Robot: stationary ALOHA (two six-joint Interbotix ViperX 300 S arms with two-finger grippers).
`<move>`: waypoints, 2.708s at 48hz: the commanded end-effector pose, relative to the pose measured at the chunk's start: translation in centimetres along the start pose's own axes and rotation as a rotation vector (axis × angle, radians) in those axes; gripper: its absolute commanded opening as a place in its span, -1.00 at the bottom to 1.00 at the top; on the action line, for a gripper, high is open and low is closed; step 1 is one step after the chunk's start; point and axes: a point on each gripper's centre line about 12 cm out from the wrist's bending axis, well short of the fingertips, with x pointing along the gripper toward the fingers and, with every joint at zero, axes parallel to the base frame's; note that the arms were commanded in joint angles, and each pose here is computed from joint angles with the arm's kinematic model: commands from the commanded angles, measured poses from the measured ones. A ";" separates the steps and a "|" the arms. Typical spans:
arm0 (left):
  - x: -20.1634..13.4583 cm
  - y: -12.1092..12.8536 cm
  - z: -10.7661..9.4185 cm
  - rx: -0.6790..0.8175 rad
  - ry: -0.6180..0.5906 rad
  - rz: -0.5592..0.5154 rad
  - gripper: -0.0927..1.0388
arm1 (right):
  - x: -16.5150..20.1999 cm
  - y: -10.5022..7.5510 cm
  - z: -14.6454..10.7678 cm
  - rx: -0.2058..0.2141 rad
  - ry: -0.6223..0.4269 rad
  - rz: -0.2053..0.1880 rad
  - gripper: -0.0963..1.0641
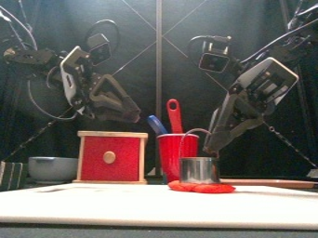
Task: Get the cutter from the drawer then cut the dough then place the extra dough in the bowl
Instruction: Cut the dough
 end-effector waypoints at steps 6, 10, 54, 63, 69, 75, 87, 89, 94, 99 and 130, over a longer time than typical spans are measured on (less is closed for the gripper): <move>0.1 -0.2 0.8 -0.001 -0.028 -0.005 0.35 | -0.6 0.1 1.5 0.002 -0.050 0.004 0.55; 0.1 -0.2 0.9 0.001 -0.030 -0.006 0.35 | -0.9 0.2 1.8 -0.002 -0.061 0.005 0.61; 4.3 -2.1 -1.3 0.206 -0.177 -0.072 0.96 | -3.6 2.2 -2.8 0.197 -0.376 -0.041 0.62; 6.1 -2.8 -1.9 0.208 -0.176 -0.085 0.91 | -2.5 2.6 -3.0 0.209 -0.368 -0.054 0.62; 7.0 -2.9 -2.2 0.207 -0.184 -0.084 0.80 | -2.4 2.7 -2.8 0.206 -0.375 -0.054 0.62; 7.7 -2.8 -2.4 0.202 -0.181 -0.076 0.77 | -2.1 2.8 -2.6 0.205 -0.379 -0.055 0.62; 8.2 -2.6 -2.5 0.190 -0.179 -0.062 0.76 | -1.4 2.8 -2.7 0.203 -0.366 -0.062 0.61; 8.2 -2.7 -2.5 0.190 -0.181 -0.062 0.76 | -1.4 2.7 -2.7 0.205 -0.365 -0.064 0.61; 8.3 -2.6 -2.6 0.191 -0.178 -0.062 0.76 | -1.4 2.7 -2.8 0.204 -0.363 -0.066 0.61; 8.5 -2.7 -2.7 0.191 -0.176 -0.064 0.76 | -1.4 2.6 -2.7 0.204 -0.367 -0.067 0.61; 8.8 -2.7 -3.3 0.186 -0.142 -0.059 0.61 | -0.7 2.5 -2.4 0.209 -0.364 -0.076 0.60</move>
